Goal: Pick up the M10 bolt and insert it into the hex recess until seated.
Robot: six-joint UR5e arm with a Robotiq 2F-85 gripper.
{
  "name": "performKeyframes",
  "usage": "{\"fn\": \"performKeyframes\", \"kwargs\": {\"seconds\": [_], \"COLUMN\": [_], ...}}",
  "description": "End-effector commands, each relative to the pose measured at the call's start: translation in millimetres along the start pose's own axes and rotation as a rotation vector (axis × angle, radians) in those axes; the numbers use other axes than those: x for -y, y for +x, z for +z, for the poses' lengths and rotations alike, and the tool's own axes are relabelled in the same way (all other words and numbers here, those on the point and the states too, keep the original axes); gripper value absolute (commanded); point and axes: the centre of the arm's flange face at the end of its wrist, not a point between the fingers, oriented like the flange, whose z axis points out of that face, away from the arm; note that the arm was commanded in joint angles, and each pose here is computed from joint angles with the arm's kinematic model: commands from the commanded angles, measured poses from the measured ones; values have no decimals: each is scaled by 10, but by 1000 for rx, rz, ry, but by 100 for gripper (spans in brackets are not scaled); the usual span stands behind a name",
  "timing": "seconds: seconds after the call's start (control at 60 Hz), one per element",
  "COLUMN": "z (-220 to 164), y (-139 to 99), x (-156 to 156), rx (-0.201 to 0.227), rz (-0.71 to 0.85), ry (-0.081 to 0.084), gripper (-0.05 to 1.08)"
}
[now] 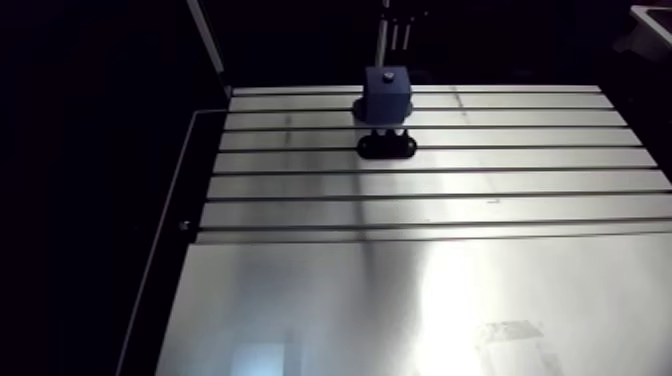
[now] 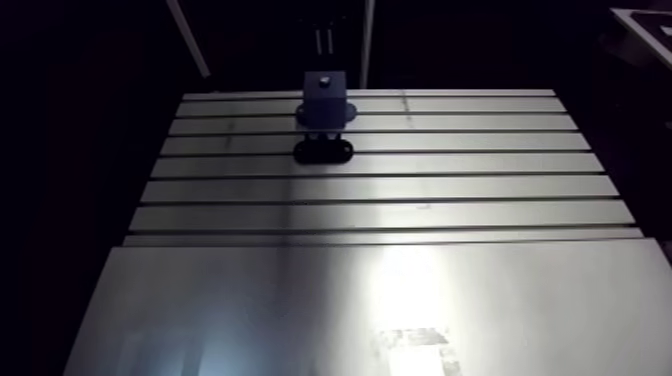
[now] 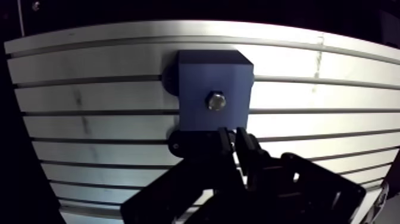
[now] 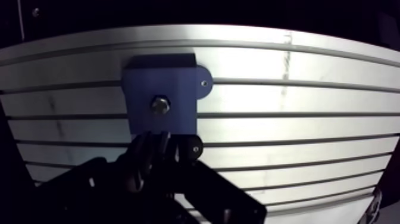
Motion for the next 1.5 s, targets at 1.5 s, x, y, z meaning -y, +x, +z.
{"fn": "performKeyframes", "kwargs": {"seconds": [1.5], "z": [425], "y": [21], "x": [5], "rx": [-17], "rz": [-41], "ry": [23], "gripper": [108]}}
